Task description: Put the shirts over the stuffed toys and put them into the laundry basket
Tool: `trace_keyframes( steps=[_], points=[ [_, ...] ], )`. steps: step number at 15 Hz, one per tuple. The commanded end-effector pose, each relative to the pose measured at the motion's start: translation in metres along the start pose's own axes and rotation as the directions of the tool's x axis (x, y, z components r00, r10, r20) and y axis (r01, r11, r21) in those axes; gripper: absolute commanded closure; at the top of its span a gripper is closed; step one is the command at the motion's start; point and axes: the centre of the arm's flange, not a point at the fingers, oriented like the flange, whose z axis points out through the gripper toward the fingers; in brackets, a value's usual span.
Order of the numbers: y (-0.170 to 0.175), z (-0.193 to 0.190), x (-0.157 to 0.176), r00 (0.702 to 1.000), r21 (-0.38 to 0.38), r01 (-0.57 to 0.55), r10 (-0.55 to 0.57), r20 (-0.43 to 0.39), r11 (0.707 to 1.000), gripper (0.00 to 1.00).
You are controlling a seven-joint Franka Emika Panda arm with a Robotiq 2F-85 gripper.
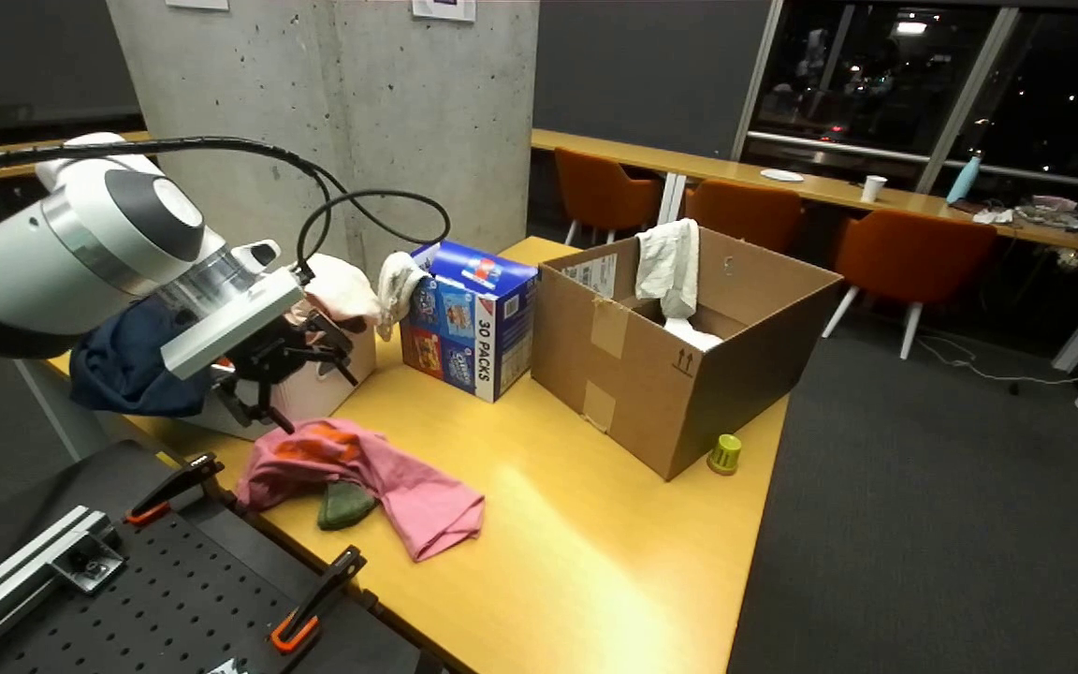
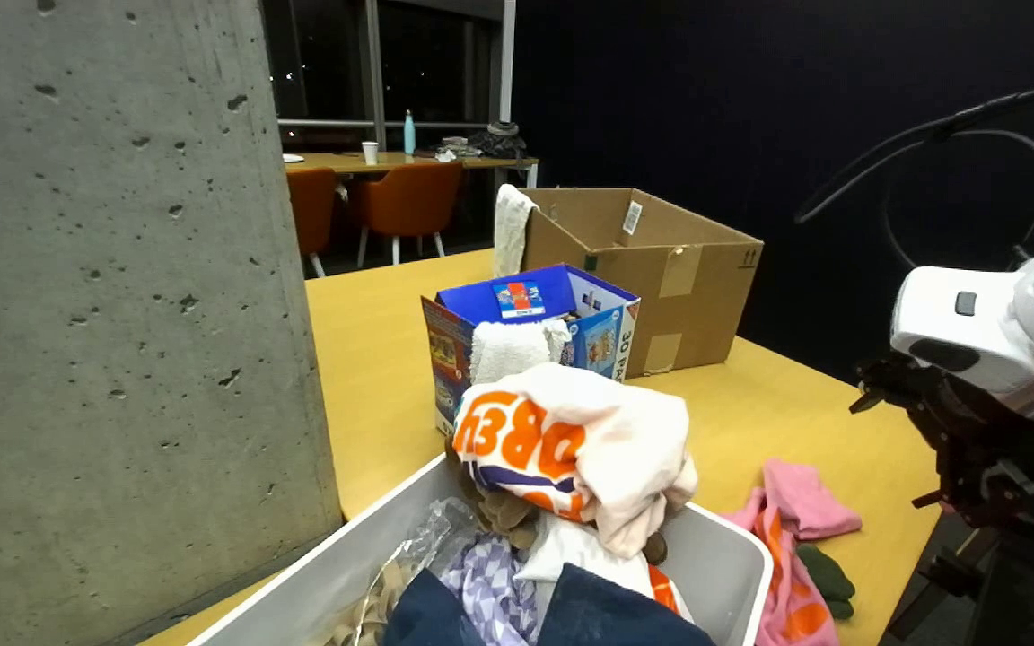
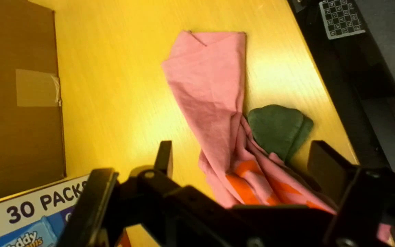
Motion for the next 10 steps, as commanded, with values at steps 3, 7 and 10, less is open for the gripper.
trace_keyframes(
  steps=[3,7,10],
  points=[
    [-0.012,0.020,0.029,0.983,0.035,0.161,-0.157,-0.096,0.986,0.00],
    [-0.008,0.037,0.034,0.967,0.045,0.223,-0.215,-0.139,0.974,0.00],
    [0.004,0.055,0.044,0.956,0.066,0.262,-0.249,-0.157,0.963,0.00]
  ],
)
